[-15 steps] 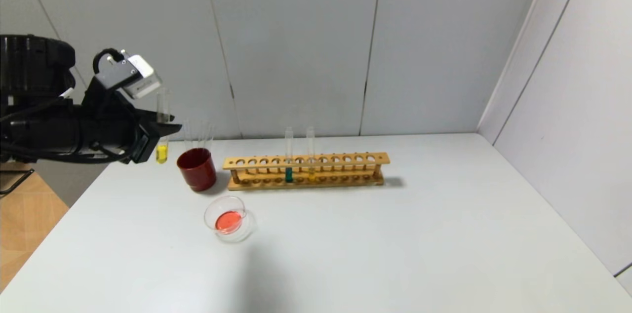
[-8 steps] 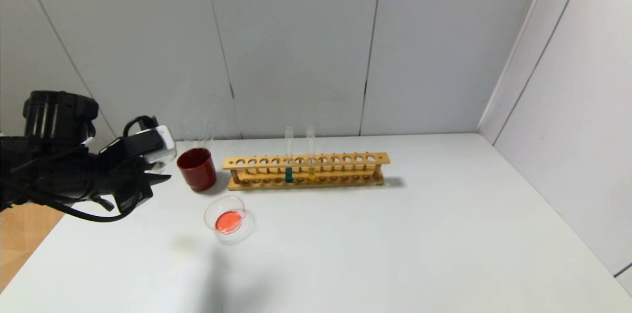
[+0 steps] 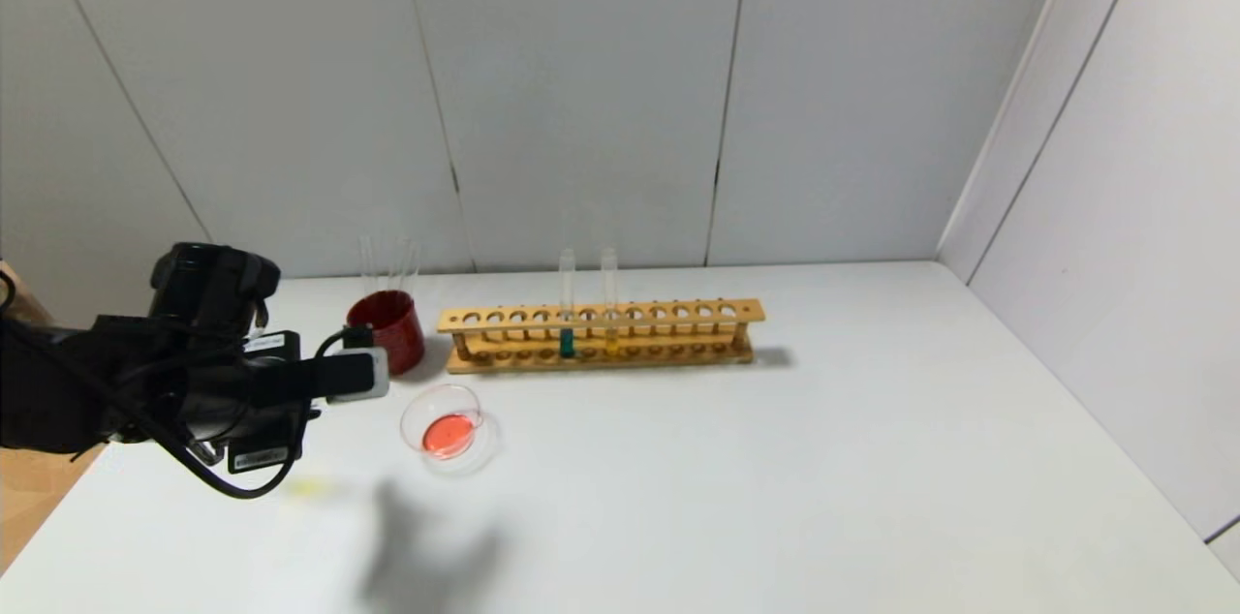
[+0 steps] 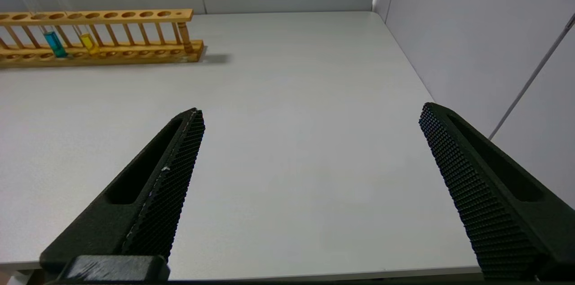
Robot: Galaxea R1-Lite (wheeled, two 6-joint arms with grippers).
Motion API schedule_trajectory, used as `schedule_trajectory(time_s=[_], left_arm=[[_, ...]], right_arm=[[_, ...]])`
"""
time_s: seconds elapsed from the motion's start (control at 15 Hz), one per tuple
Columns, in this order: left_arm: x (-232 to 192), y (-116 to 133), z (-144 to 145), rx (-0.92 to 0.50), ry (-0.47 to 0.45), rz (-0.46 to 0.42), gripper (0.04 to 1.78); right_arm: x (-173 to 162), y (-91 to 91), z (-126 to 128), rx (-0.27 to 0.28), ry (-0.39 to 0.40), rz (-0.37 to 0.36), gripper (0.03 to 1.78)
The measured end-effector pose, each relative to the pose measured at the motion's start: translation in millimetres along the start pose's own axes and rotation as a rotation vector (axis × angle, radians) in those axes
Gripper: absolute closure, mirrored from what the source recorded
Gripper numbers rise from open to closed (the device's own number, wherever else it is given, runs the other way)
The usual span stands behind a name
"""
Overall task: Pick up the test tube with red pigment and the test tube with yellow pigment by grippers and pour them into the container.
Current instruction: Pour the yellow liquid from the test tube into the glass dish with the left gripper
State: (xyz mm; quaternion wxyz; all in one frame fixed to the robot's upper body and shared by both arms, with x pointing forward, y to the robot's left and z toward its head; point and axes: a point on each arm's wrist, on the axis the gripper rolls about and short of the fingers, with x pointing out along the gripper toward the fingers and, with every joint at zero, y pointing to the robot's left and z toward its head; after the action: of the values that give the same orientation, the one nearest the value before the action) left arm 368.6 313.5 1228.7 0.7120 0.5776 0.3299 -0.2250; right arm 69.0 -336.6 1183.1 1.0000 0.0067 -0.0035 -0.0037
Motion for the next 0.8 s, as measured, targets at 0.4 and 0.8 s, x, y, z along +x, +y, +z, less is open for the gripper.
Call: schedule_trajectory(time_s=[0.4, 0.8], left_arm=[[24, -5, 22, 0.097, 0.035, -0.005, 1.5], [37, -7, 33, 0.207, 0.107, -0.003, 1.5]], right_arm=[[0, 0.0, 0, 0.0, 0.0, 0.0, 0.06], [0, 0.0, 0, 0.0, 0.0, 0.0, 0.06]])
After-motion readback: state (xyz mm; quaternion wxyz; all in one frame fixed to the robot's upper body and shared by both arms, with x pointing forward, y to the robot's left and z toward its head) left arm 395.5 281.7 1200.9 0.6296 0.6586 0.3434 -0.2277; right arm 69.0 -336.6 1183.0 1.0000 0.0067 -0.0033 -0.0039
